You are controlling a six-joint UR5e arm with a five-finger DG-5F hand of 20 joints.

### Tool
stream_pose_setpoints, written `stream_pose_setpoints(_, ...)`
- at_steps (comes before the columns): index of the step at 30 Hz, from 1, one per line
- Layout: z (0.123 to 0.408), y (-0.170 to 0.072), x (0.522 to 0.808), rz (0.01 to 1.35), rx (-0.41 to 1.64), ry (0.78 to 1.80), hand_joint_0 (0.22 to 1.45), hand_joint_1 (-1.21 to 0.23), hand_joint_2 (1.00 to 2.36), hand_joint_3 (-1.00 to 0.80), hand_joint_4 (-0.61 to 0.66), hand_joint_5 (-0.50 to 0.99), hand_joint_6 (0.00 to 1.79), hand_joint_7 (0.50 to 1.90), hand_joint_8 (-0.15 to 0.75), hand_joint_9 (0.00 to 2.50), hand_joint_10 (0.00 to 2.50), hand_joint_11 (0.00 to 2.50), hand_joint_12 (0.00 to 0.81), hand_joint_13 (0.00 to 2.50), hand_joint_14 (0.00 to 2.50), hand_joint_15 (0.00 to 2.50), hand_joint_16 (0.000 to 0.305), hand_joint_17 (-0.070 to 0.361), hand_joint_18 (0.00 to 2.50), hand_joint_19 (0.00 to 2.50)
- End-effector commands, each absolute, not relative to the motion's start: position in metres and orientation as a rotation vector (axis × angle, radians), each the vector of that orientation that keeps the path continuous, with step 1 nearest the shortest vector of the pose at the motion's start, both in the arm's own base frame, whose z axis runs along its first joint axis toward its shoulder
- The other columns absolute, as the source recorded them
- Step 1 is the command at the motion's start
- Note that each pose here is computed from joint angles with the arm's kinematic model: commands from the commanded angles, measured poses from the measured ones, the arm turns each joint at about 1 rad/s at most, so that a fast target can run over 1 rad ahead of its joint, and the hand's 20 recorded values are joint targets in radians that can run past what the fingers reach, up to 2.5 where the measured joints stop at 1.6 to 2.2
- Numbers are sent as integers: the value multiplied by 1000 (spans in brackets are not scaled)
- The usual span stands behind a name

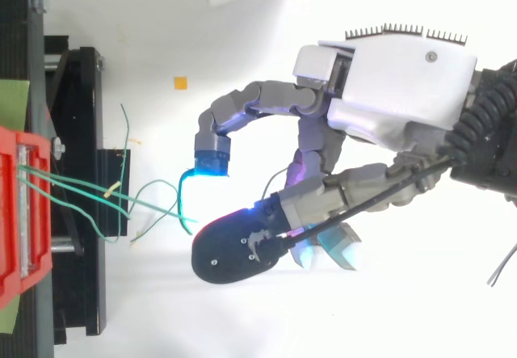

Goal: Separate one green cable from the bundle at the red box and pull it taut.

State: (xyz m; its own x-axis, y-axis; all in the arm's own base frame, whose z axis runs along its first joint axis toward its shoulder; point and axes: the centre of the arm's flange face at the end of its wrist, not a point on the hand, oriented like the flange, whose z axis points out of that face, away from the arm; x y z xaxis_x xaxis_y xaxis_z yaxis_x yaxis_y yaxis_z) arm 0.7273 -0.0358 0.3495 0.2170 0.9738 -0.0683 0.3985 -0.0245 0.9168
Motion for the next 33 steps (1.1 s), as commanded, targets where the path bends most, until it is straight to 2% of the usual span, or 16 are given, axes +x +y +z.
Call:
stream_pose_setpoints(1,349,-35,727,795,1582,1329,689,-830,1002,-489,6,107,610,1138,185,2013,24,722,342,1504,22,686,34,76,1055,612)
stream_pose_setpoints(8,349,-36,727,794,1583,1328,705,-847,1010,-354,5,116,582,1210,180,2015,24,709,341,1505,22,696,33,74,1061,608)
stream_pose_setpoints(23,349,-35,727,797,1582,1328,723,-867,1014,-287,17,127,549,1294,175,2006,24,711,340,1502,21,689,32,71,1069,613)
stream_pose_setpoints(33,349,-34,727,798,1586,1328,724,-863,1019,-206,26,137,514,1404,170,1969,24,662,334,1493,23,684,31,69,1070,618)
